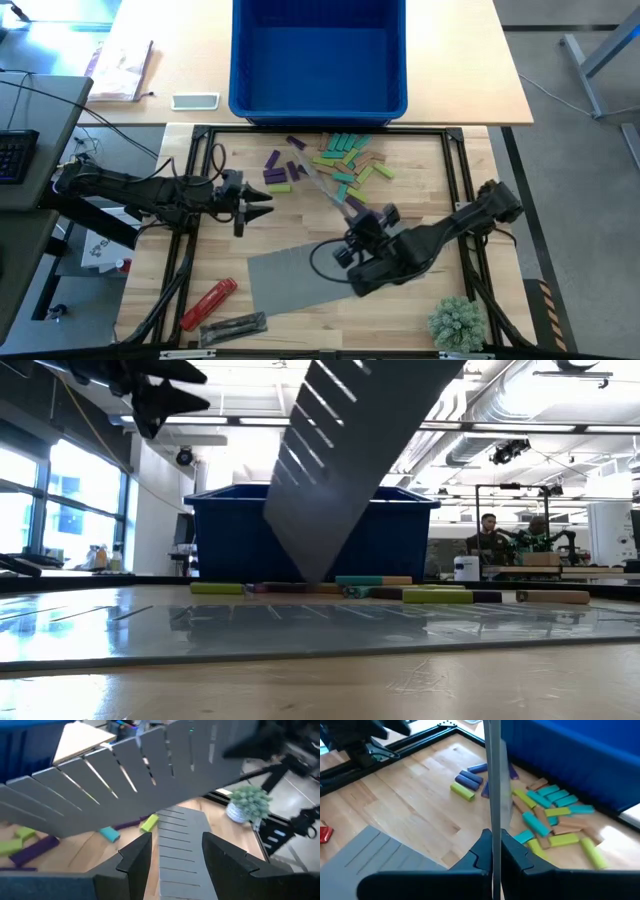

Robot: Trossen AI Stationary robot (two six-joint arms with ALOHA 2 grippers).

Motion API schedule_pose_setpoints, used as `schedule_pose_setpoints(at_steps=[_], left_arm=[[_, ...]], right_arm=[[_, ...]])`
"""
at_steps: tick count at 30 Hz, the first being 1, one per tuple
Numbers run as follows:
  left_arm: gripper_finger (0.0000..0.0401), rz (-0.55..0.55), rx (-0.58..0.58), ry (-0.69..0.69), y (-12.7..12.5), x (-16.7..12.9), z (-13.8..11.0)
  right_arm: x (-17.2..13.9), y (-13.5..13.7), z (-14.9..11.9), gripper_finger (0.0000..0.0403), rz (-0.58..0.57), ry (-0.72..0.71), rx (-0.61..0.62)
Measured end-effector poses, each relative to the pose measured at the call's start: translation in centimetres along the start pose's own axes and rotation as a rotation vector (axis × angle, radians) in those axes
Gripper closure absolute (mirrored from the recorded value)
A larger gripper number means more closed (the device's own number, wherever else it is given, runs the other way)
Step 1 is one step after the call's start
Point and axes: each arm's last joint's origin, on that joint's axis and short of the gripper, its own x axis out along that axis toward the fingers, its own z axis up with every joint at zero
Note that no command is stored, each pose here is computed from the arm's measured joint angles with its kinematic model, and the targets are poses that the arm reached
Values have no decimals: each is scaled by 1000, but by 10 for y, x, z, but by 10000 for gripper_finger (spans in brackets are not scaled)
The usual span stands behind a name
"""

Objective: Sort blocks

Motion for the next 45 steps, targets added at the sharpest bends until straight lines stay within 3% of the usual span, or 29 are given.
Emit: schedule_pose_setpoints(at_steps=[7,14,18,24,29,37,41,45], left_arm=[[232,46,-138,12,0,8,-4],[176,124,-295,89,1,27,-18],[152,140,-324,122,1,35,-24],[144,-3,-80,180,-4,33,-23],[144,-102,131,167,-10,25,-20],[144,-116,649,101,-16,17,-19],[144,-106,742,103,-18,19,-12],[144,-113,789,235,-14,25,-12]], right_arm=[[19,40,-36,403,37,10,59],[38,74,-78,403,67,37,47],[44,83,-98,403,58,47,3],[53,91,-122,403,37,69,-35],[56,91,-125,403,26,74,-37],[58,90,-125,403,29,126,-40],[58,91,-126,403,38,158,-53],[60,90,-126,403,43,195,-53]])
